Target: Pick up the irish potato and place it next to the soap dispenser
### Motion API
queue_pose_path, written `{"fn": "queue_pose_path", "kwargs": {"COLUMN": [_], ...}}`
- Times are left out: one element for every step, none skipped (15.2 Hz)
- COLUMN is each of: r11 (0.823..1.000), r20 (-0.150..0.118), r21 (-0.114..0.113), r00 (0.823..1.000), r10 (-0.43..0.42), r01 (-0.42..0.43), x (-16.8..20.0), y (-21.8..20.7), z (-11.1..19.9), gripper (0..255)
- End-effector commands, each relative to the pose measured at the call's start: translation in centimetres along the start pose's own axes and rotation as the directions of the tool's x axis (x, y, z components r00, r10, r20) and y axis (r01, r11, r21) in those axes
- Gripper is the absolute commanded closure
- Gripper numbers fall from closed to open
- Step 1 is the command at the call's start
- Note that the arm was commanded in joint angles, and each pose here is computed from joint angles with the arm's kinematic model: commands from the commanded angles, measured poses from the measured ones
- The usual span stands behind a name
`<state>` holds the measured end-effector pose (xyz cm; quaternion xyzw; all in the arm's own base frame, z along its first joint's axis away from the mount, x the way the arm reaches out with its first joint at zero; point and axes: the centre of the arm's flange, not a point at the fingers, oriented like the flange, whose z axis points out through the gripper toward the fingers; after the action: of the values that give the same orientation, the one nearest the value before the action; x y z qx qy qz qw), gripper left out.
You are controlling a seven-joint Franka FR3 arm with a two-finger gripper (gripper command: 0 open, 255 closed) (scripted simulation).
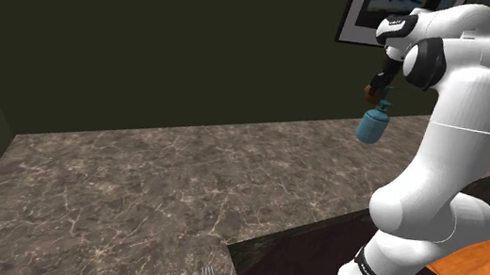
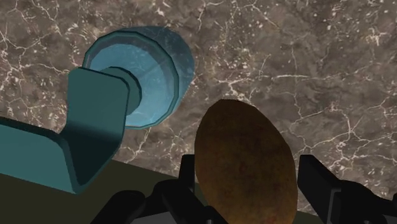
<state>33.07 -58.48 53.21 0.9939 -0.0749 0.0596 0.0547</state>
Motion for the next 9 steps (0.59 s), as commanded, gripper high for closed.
{"fn": "queue_pose_path", "kwargs": {"r11": [1.0, 1.0, 1.0, 1.0, 1.0, 1.0, 1.0, 1.0, 1.0], "r20": [0.0, 0.0, 0.0, 0.0, 0.0, 0.0, 0.0, 0.0, 0.0], "r21": [0.0, 0.0, 0.0, 0.0, 0.0, 0.0, 0.0, 0.0, 0.0], "r00": [1.0, 1.0, 1.0, 1.0, 1.0, 1.0, 1.0, 1.0, 1.0], "r10": [0.0, 0.0, 0.0, 0.0, 0.0, 0.0, 0.0, 0.0, 0.0], "r01": [0.0, 0.0, 0.0, 0.0, 0.0, 0.0, 0.0, 0.0, 0.0], "x": [-0.1, -0.2, -0.2, -0.3, -0.4, -0.4, -0.5, -0.6, -0.6], "y": [-0.1, -0.2, -0.2, -0.3, -0.3, -0.4, -0.5, -0.5, -0.6], "z": [1.1, 1.6, 2.1, 2.7, 3.2, 3.7, 4.2, 4.7, 5.3], "gripper": [255, 255, 255, 255, 255, 255, 255, 255, 255]}}
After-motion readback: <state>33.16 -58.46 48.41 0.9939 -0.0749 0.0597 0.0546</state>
